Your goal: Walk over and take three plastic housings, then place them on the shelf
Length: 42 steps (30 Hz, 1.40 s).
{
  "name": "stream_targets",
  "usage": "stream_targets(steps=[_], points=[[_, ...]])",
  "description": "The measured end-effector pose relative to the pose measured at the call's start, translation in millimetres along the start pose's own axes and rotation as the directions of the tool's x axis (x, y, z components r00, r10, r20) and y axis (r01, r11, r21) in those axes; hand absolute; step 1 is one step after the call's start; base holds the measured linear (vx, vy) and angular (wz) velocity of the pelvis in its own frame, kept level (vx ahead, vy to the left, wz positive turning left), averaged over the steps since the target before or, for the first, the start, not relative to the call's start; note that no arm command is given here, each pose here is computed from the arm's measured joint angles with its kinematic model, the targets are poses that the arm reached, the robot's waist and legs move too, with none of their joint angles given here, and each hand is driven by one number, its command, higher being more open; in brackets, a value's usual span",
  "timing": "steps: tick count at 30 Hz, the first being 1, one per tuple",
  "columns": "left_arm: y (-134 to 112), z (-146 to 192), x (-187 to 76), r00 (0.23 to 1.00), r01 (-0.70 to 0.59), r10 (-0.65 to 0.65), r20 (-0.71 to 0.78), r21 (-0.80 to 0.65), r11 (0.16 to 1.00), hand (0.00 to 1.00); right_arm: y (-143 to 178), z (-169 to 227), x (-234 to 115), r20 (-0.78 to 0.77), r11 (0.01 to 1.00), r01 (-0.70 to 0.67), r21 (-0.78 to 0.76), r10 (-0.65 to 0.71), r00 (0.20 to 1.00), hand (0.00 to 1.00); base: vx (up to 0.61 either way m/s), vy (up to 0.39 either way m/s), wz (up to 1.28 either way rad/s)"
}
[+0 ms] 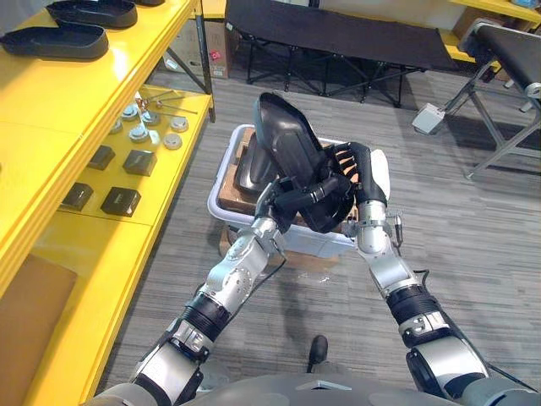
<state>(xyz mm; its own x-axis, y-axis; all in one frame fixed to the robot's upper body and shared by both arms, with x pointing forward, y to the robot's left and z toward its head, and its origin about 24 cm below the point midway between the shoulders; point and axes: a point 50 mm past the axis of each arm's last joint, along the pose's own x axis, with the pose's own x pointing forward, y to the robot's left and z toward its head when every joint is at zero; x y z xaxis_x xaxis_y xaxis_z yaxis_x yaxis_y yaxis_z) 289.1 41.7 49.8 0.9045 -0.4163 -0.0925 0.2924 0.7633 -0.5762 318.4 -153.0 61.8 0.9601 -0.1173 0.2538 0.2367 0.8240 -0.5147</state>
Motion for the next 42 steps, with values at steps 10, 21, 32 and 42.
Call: stream_targets(steps=[10,21,32,42], points=[[13.7,-3.7,1.2,0.992,-0.128,0.129,0.012,-0.010,0.992,0.00,11.2,0.5,-12.4,0.020,0.998,-0.015,0.058,0.014,1.000,0.00,0.00,-0.002,0.03],[44.7,-4.2,-9.9,0.956,-0.279,0.288,0.053,-0.133,0.951,0.00,33.2,18.0,-36.6,0.082,0.975,-0.064,0.212,0.048,0.995,0.00,0.00,-0.001,0.00],[40.3,-4.8,-14.0,0.954,-0.209,0.264,0.138,-0.321,0.924,0.00,42.4,16.9,-63.9,0.086,0.958,-0.076,0.276,0.055,0.995,1.00,0.01,-0.002,-0.02],[26.6,69.4,-39.7,0.714,-0.412,0.386,0.584,-0.094,0.906,0.00,21.2,22.3,-88.7,-0.008,0.894,0.093,0.439,-0.099,0.995,1.00,0.00,-0.001,-0.04]])
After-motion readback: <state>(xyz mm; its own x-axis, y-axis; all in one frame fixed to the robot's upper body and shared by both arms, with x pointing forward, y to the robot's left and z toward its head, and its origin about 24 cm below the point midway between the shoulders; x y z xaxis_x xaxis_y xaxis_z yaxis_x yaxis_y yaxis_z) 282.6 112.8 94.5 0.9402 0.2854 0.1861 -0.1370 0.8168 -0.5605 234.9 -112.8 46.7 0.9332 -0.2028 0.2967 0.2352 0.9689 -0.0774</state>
